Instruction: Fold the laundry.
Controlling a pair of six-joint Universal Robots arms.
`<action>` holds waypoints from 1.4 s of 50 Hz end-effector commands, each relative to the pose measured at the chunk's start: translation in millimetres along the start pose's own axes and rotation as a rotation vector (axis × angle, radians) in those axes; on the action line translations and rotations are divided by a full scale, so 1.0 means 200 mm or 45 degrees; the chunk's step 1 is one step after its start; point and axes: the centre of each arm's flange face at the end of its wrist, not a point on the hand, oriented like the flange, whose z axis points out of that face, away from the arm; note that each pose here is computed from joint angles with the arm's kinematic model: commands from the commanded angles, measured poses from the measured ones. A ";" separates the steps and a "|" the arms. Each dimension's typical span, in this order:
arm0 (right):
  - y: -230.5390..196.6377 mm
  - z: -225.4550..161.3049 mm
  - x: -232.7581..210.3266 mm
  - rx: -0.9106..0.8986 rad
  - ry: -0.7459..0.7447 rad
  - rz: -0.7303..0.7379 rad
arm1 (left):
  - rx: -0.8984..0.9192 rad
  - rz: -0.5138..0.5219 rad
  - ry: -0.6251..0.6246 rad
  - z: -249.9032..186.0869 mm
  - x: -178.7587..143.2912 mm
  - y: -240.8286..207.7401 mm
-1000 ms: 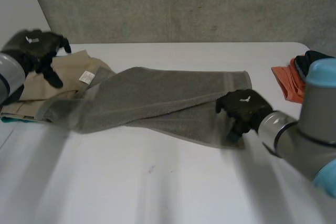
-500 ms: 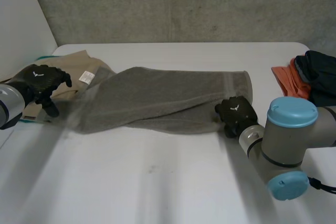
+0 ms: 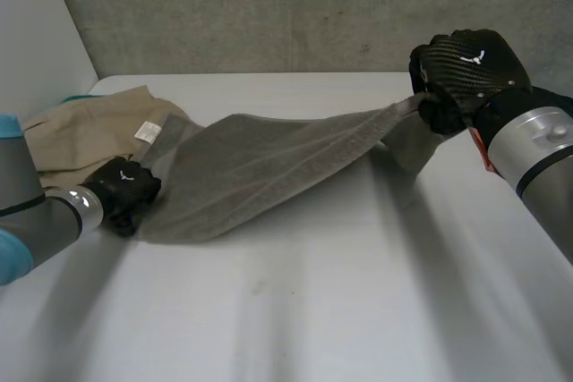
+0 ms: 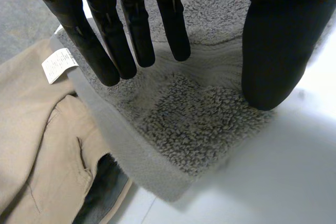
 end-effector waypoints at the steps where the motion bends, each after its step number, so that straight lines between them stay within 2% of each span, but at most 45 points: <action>1: 0.12 0.07 0.08 -0.088 0.044 -0.018 | 0.048 -0.068 -0.095 -0.08 -0.08 -0.09; 7: 0.21 0.13 0.14 -0.145 0.095 -0.015 | 0.100 -0.215 -0.154 -0.21 -0.17 -0.15; 13: 0.28 0.19 0.18 -0.193 0.145 -0.008 | 0.019 -0.279 -0.105 -0.30 -0.13 -0.10; 18: 0.31 0.20 0.16 -0.223 0.140 0.001 | -0.032 -0.287 0.073 -0.35 -0.02 -0.07; 20: 0.31 0.20 0.14 -0.224 0.131 0.002 | -0.091 -0.292 0.218 -0.35 0.06 -0.04; 24: 0.31 0.19 0.13 -0.221 0.120 0.002 | -0.153 -0.273 0.302 -0.30 0.09 0.02; 33: 0.33 0.17 0.11 -0.237 0.102 0.008 | -0.130 -0.283 0.227 -0.13 0.05 0.01; 47: 0.36 0.14 0.09 -0.257 0.097 0.007 | 0.008 -0.232 0.043 -0.02 0.00 -0.14; 61: 0.40 0.15 0.07 -0.282 0.080 0.009 | 0.090 -0.164 -0.025 0.09 -0.01 -0.22; 70: 0.41 0.15 0.06 -0.281 0.076 0.003 | 0.058 -0.110 0.007 0.21 0.05 -0.24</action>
